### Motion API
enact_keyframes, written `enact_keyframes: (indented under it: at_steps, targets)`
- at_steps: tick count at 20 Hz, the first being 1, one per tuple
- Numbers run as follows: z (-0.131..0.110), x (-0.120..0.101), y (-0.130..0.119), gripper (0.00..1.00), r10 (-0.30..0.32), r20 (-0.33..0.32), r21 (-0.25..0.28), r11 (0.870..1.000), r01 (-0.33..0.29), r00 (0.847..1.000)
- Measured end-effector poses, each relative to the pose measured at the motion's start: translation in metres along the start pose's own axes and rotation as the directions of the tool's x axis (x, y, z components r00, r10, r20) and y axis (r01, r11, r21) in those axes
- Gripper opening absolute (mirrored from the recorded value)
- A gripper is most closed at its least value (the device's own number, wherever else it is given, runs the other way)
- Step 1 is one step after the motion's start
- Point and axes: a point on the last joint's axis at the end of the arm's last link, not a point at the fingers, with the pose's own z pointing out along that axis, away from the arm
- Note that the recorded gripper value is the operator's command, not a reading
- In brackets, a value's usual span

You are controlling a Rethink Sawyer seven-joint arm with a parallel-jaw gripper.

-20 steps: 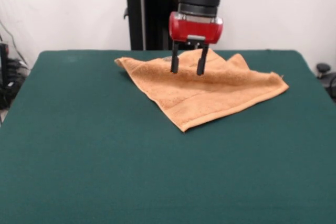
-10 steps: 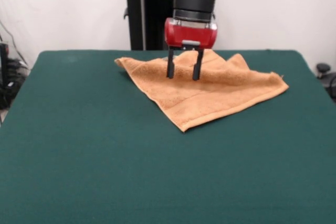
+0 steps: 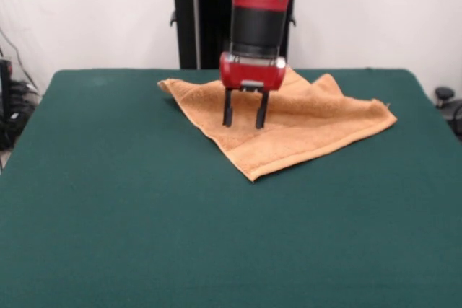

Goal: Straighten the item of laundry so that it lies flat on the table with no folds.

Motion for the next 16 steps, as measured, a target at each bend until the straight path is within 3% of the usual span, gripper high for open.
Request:
enact_keyframes:
  at_steps: [3,9,14,16]
  targets:
    - [0.018,0.027,-0.001,1.00,0.021,-0.074,-0.008,1.000,-0.022,0.997]
    - [0.019,0.023,-0.003,1.00,0.029,-0.061,-0.010,0.999,-0.030,0.998]
    - [0.020,0.027,-0.004,1.00,-0.002,-0.015,-0.022,1.000,0.002,1.000]
    - [0.020,0.037,-0.005,1.00,-0.045,0.069,-0.036,0.998,0.048,0.997]
